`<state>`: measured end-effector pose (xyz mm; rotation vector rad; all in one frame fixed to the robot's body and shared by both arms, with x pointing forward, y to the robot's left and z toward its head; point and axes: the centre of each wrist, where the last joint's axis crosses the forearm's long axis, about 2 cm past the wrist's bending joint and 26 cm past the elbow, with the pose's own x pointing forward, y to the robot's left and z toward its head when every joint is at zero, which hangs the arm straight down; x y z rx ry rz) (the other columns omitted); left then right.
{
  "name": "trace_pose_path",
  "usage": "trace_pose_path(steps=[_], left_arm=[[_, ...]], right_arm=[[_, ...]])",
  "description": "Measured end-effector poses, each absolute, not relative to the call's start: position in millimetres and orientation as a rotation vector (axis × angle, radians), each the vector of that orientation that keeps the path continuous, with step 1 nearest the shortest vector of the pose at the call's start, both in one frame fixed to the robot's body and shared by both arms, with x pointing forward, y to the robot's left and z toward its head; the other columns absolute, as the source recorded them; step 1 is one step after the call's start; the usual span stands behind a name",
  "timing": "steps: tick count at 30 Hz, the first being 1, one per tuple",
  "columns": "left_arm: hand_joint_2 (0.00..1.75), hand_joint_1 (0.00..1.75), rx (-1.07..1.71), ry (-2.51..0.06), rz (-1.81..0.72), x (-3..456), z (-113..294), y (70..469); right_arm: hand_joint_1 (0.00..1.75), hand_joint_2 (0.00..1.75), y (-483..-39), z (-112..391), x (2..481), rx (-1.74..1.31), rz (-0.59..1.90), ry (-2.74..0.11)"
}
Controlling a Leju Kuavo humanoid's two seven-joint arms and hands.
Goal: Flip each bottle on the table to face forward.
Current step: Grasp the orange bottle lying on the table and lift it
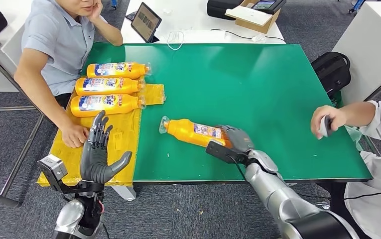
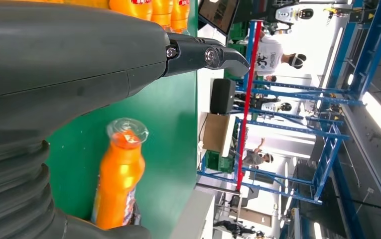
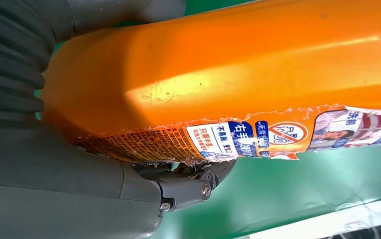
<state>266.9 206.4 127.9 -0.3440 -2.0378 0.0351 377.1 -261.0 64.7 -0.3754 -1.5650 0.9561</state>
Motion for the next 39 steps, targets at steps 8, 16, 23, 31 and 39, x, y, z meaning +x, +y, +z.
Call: trace_pose_path(steps=[8,16,23,31,39], left_arm=[[1.75,0.0,-0.339,-2.038,0.037,266.7,127.7,206.4],[1.75,0.0,-0.327,-2.037,0.007,257.7,120.5,206.1],[1.75,0.0,-0.419,-1.992,-0.065,238.7,110.2,198.2],[1.75,0.0,-0.524,-1.908,-0.202,228.8,102.7,170.7],[1.75,0.0,-0.582,-1.919,-0.272,230.7,106.8,155.7]], right_arm=[[1.75,1.75,-257.5,62.3,374.4,-0.354,0.894,-1.591],[1.75,1.75,-233.4,56.4,353.9,-0.25,0.494,-1.835],[1.5,1.75,-221.4,83.1,334.4,-0.281,0.14,-2.036],[1.53,1.75,-185.5,119.6,316.7,-0.204,0.083,-2.218],[1.75,1.75,-149.1,125.9,307.8,-0.023,0.216,-2.255]])
